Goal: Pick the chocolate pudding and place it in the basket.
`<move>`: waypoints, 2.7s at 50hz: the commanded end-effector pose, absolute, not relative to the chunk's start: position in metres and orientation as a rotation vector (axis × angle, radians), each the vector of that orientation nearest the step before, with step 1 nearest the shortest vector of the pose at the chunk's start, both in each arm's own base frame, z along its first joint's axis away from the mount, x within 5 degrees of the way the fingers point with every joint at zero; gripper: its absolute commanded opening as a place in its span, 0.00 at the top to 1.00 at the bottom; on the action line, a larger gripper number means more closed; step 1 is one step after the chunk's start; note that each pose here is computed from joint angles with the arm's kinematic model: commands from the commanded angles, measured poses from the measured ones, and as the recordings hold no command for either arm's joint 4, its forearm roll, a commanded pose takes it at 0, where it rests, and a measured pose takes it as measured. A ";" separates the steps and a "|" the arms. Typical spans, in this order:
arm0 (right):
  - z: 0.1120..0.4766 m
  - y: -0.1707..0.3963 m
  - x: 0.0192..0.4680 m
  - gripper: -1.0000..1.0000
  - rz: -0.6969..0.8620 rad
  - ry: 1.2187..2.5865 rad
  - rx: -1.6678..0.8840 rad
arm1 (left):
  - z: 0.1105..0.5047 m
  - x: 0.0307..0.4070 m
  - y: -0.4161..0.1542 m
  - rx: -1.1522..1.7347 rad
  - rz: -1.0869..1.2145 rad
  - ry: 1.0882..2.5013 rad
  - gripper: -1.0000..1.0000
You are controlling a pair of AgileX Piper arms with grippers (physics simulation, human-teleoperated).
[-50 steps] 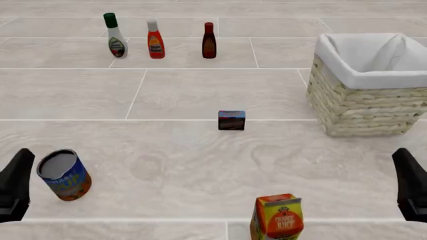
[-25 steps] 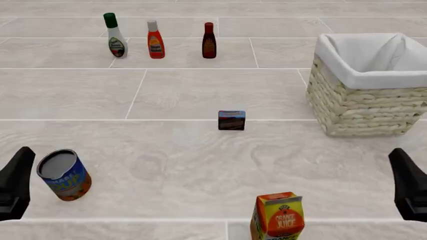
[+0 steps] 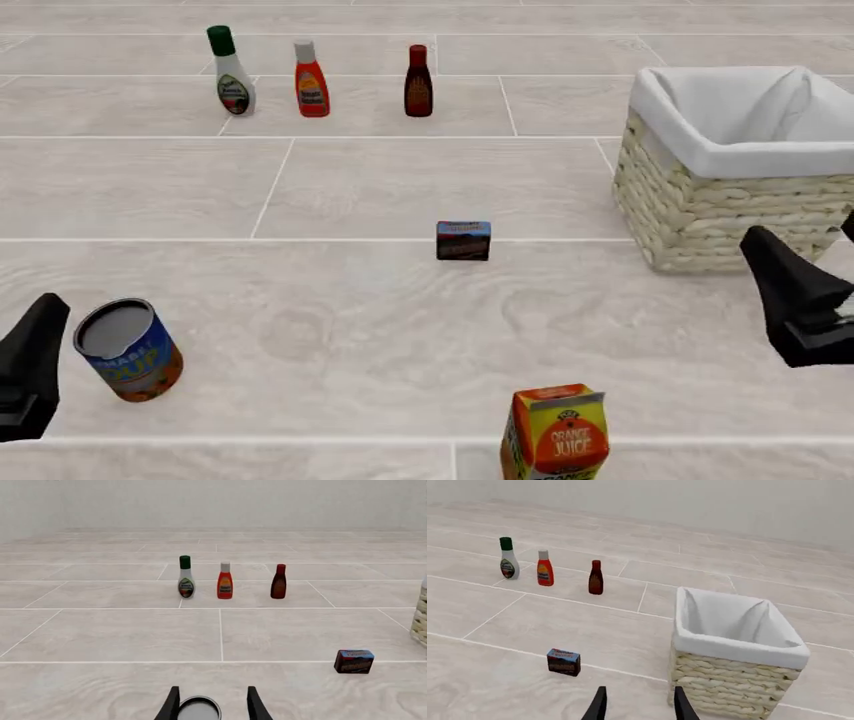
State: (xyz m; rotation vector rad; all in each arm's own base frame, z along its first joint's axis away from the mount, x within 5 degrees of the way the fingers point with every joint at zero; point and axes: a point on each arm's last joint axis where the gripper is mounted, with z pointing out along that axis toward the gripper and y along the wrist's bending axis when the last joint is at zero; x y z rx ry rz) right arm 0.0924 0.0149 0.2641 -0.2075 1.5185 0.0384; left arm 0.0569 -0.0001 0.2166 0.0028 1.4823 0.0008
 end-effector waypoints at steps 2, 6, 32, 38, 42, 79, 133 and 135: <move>0.286 0.033 0.126 0.00 0.038 1.554 -0.366 | 0.216 0.056 0.000 0.002 0.001 1.482 0.00; 0.288 0.039 0.134 0.00 0.048 1.572 -0.400 | 0.216 0.056 0.000 0.003 0.002 1.482 0.00; 0.311 0.092 0.202 0.00 0.001 1.694 -0.772 | 0.216 0.057 0.000 0.003 0.002 1.482 0.00; 0.310 0.104 0.217 0.00 -0.002 1.728 -0.832 | 0.216 0.057 0.000 0.003 0.002 1.482 0.00; 0.314 0.111 0.225 0.00 -0.012 1.727 -0.869 | 0.216 0.057 0.000 0.003 0.002 1.482 0.00; 0.290 0.155 0.309 0.00 -0.153 1.784 -1.212 | 0.216 0.056 0.000 0.004 0.002 1.482 0.00; 0.238 0.190 0.376 0.00 -0.244 1.791 -1.594 | 0.216 0.056 0.000 0.003 0.002 1.482 0.00; 0.228 0.191 0.376 0.00 -0.244 1.796 -1.620 | 0.216 0.056 0.000 0.003 0.002 1.482 0.00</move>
